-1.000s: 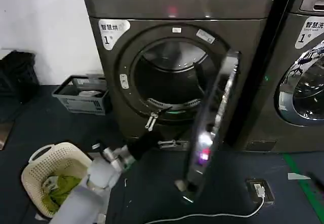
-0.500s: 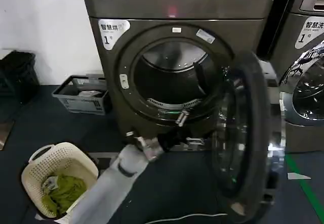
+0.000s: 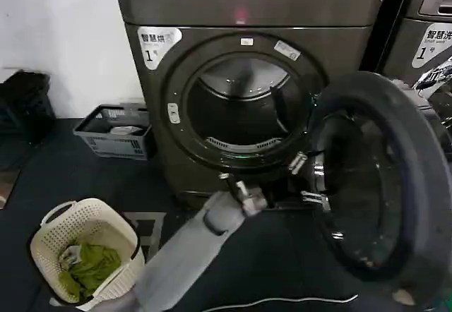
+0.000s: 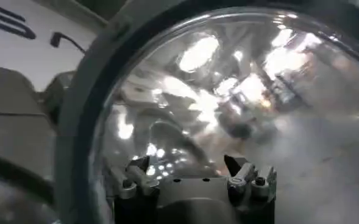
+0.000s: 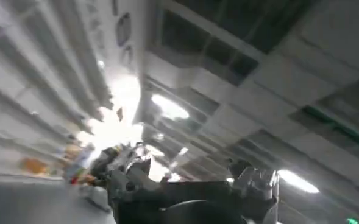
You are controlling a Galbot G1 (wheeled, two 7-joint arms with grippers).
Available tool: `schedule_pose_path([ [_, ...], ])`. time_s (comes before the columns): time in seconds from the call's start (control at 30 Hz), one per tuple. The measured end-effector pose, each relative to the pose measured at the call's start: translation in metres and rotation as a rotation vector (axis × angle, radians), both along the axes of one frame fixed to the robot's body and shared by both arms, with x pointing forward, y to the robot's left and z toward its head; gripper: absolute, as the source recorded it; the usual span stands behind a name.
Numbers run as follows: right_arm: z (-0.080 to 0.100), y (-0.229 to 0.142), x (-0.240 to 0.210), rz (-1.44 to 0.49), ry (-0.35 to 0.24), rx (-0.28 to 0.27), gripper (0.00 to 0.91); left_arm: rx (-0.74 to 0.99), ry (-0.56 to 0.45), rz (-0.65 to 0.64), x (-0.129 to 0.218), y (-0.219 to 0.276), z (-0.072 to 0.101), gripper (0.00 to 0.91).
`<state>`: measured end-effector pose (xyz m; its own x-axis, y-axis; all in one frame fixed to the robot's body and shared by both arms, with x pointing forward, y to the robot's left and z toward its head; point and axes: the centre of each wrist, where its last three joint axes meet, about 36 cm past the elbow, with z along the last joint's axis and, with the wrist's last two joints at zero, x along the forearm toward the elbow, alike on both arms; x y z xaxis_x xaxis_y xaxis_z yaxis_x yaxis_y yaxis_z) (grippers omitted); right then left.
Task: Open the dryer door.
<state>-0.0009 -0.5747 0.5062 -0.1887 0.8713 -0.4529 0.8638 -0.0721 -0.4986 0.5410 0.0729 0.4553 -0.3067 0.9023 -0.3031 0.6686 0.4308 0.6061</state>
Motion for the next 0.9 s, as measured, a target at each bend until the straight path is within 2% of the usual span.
schedule_pose_path([
  [0.17, 0.009, 0.005, -0.018, -0.096, -0.073, -0.024, 0.907, 0.006, 0.01, -0.048, 0.007, -0.034, 0.005, 0.907],
  [0.3, 0.012, 0.013, -0.028, -0.151, -0.123, -0.011, 0.907, 0.022, 0.028, -0.082, 0.014, -0.06, 0.005, 0.907],
  [0.4, 0.014, 0.018, -0.034, -0.188, -0.131, 0.005, 0.907, 0.031, 0.028, -0.106, 0.021, -0.079, 0.009, 0.907],
  [0.57, 0.021, 0.012, -0.046, -0.33, -0.103, -0.012, 0.907, 0.054, 0.023, -0.132, 0.034, -0.106, 0.019, 0.907],
  [0.67, 0.026, 0.011, -0.055, -0.464, -0.106, -0.033, 0.907, 0.07, 0.034, -0.133, 0.043, -0.119, 0.024, 0.907],
  [0.77, 0.025, 0.013, -0.066, -0.579, -0.074, -0.051, 0.907, 0.085, 0.053, -0.125, 0.049, -0.131, 0.029, 0.907],
  [0.9, 0.025, 0.015, -0.076, -0.634, -0.077, -0.082, 0.907, 0.132, 0.082, -0.092, 0.06, -0.127, 0.025, 0.907],
])
